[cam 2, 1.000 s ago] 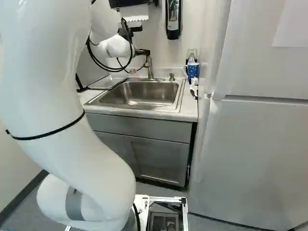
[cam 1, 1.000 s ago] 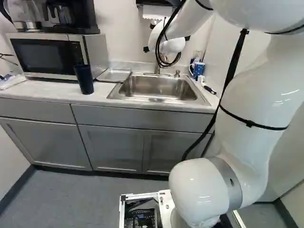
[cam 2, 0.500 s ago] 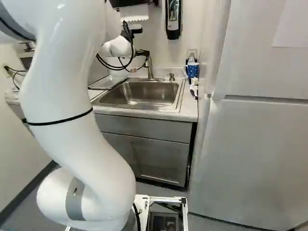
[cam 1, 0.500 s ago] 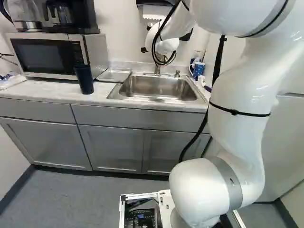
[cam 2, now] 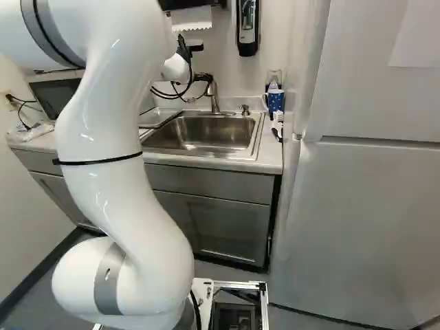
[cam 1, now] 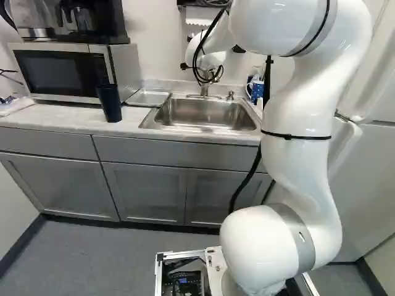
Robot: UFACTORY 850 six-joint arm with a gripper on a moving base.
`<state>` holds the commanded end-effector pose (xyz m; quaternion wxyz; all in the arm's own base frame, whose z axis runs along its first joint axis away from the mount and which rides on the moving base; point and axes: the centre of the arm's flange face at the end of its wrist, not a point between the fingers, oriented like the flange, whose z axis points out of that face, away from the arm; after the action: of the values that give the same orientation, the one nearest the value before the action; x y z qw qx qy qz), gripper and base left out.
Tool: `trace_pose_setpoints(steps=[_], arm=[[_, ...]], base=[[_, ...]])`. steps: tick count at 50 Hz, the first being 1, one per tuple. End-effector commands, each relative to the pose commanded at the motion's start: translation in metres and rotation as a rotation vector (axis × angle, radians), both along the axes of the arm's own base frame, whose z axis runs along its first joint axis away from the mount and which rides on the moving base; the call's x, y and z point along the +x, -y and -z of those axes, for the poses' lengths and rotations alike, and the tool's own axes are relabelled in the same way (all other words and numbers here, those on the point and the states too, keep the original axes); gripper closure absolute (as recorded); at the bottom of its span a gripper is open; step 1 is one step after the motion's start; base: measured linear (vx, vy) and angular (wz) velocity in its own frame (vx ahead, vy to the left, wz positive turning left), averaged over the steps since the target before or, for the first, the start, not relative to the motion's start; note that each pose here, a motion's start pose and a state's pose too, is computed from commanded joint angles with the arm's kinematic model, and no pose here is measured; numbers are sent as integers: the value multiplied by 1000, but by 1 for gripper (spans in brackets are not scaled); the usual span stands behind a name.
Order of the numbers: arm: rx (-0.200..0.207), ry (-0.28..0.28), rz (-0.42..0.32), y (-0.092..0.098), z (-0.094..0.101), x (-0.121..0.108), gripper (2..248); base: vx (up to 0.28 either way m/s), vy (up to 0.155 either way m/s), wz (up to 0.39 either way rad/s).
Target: Rinse the cup and place it in the tray
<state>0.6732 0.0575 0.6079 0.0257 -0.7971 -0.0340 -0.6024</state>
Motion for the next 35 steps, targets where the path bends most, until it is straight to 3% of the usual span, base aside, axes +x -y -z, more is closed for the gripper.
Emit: trace_pose_setpoints(steps=[10, 35], arm=[[1, 8, -4, -4, 2, 15, 3], [4, 42, -4, -4, -1, 16, 3]], base=[[0, 0, 0], [0, 0, 0]])
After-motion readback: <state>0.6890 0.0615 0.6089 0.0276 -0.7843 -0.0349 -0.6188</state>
